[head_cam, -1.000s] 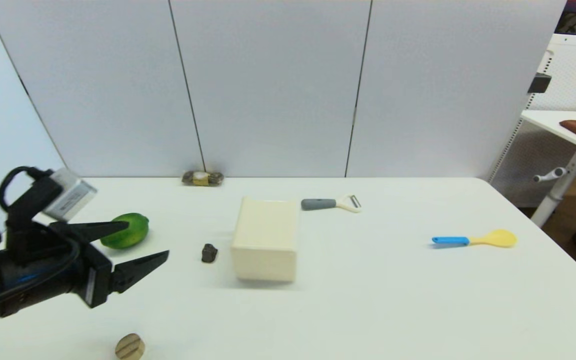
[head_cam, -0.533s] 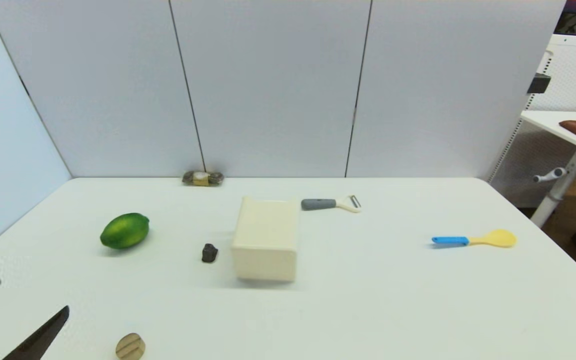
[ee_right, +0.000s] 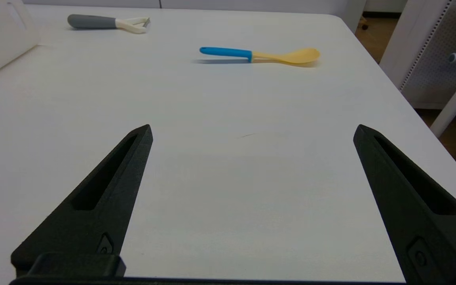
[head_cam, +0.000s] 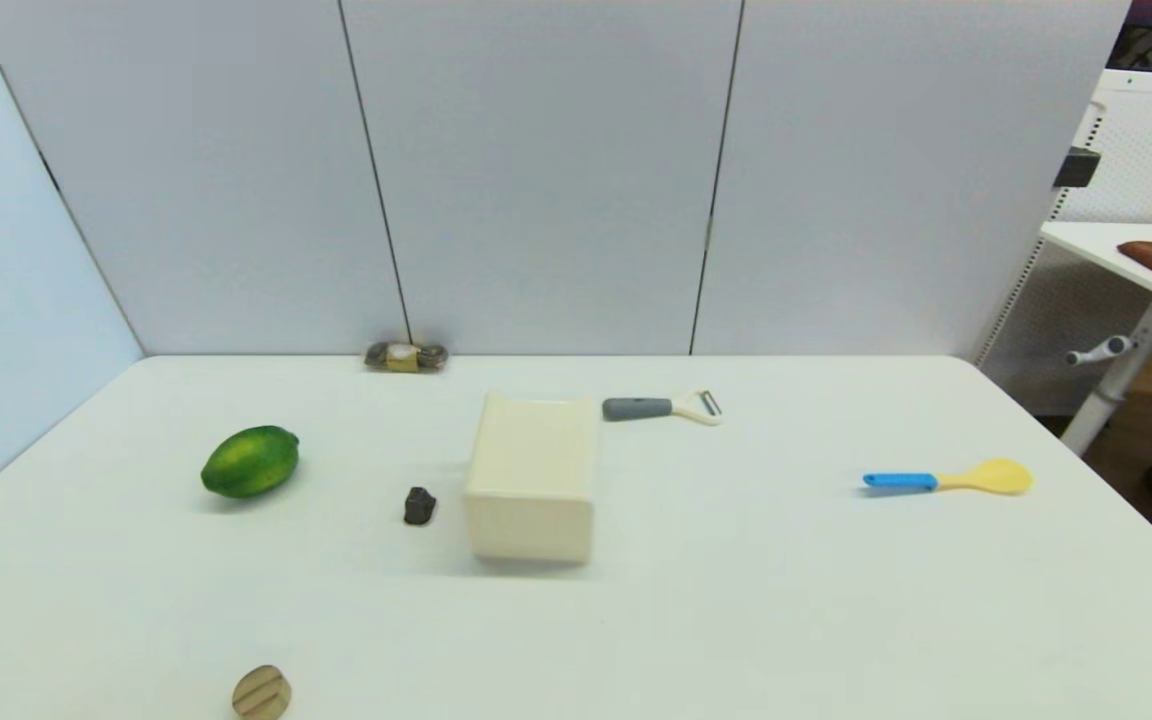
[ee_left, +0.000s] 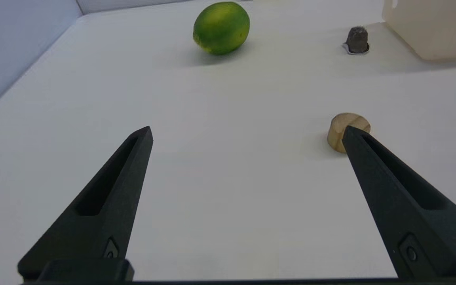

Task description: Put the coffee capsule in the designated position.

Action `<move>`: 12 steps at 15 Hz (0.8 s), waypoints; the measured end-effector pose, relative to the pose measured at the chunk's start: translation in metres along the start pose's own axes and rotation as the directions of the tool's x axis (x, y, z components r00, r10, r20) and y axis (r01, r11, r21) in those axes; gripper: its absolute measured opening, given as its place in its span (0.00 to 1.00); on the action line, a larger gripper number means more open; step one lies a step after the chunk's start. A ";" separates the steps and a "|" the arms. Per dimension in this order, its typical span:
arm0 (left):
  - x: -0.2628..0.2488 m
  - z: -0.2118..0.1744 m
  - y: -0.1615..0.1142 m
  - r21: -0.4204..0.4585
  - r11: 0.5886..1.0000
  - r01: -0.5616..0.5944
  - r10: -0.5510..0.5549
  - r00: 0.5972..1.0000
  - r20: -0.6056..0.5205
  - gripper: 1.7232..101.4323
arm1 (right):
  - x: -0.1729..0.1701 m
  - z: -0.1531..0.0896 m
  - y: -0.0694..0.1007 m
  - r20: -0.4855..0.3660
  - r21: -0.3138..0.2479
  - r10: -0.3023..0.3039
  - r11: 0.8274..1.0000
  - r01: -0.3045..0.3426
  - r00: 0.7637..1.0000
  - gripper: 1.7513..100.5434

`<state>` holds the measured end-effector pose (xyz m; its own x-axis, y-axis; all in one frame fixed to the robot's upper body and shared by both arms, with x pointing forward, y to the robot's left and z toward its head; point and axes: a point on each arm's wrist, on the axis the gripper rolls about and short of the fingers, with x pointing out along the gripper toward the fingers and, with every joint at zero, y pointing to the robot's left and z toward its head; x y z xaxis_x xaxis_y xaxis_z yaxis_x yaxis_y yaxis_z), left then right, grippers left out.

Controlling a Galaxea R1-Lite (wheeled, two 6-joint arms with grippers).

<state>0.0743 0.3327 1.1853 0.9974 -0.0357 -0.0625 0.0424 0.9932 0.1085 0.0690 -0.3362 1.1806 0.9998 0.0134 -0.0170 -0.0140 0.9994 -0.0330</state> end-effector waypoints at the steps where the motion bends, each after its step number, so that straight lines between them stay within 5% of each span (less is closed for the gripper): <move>1: -0.002 -0.001 0.000 -0.013 1.000 -0.002 0.002 1.000 0.018 0.96 | 0.000 0.000 0.000 0.000 0.000 0.000 1.000 0.000 1.000 1.00; 12: -0.005 -0.003 0.000 -0.068 0.998 -0.008 0.013 0.998 0.063 0.96 | 0.000 0.000 0.000 0.000 0.000 0.000 1.000 0.000 1.000 1.00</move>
<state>0.0690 0.3331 1.1825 0.9995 -0.0302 0.0019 0.0301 0.9987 0.0413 0.0690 -0.3362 1.1806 0.9998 0.0130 -0.0170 -0.0135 0.9994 -0.0330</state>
